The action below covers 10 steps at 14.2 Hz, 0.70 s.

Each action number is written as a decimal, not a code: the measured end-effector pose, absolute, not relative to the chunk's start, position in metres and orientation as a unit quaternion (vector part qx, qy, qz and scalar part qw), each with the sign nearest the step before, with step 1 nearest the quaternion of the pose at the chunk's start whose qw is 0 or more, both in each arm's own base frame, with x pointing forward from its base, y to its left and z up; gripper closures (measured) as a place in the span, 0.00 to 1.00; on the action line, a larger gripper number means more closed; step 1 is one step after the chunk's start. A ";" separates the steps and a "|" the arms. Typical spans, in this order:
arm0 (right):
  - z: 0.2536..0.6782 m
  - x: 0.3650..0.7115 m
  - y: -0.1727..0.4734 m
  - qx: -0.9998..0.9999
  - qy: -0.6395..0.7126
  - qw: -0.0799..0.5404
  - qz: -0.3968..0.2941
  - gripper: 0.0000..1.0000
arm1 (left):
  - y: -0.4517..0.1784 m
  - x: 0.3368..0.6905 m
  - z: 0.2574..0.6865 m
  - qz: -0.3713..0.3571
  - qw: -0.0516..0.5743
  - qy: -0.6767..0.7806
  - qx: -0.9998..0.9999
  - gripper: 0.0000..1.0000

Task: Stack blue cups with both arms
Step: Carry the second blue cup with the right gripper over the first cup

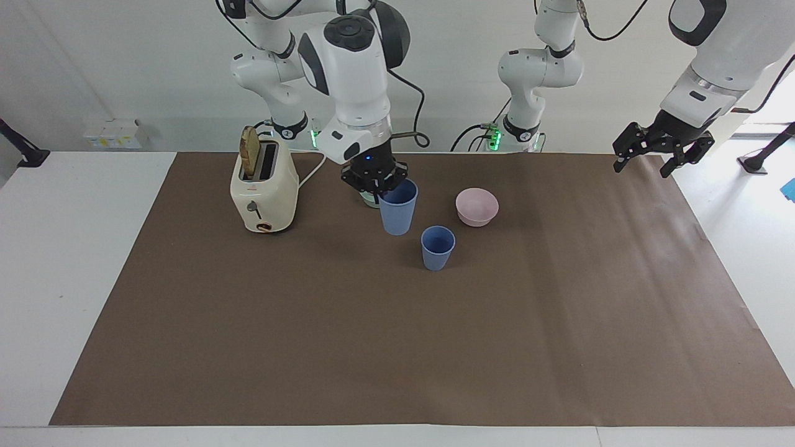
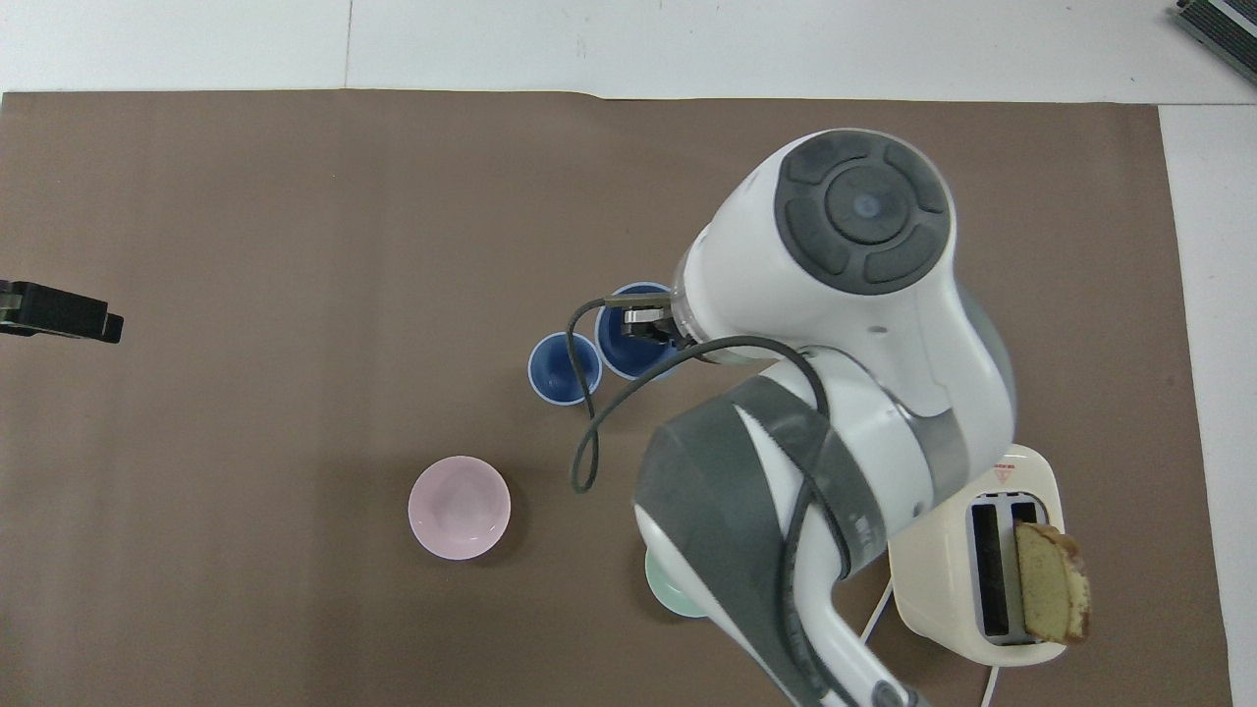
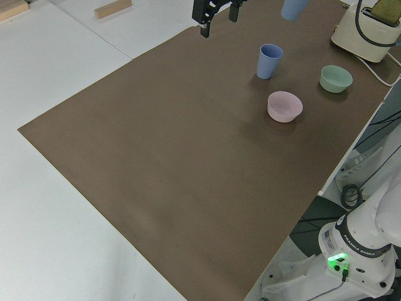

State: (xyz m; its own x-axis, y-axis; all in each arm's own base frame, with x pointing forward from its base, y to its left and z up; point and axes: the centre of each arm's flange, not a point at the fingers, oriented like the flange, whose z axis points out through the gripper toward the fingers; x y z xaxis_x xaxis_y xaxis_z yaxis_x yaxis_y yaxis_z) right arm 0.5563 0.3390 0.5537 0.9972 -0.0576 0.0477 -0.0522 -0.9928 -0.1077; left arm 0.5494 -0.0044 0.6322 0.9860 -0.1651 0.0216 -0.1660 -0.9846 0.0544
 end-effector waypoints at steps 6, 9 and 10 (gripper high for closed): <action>0.525 0.565 0.370 -0.996 0.040 0.082 -0.021 0.96 | -0.004 0.549 0.632 0.008 0.028 -0.083 0.996 0.00; 0.501 0.569 0.383 -0.996 0.037 0.080 -0.014 0.96 | -0.005 0.549 0.632 0.008 0.028 -0.084 0.996 0.00; 0.496 0.570 0.384 -0.996 0.037 0.078 -0.011 0.96 | -0.005 0.549 0.632 0.008 0.028 -0.084 0.996 0.00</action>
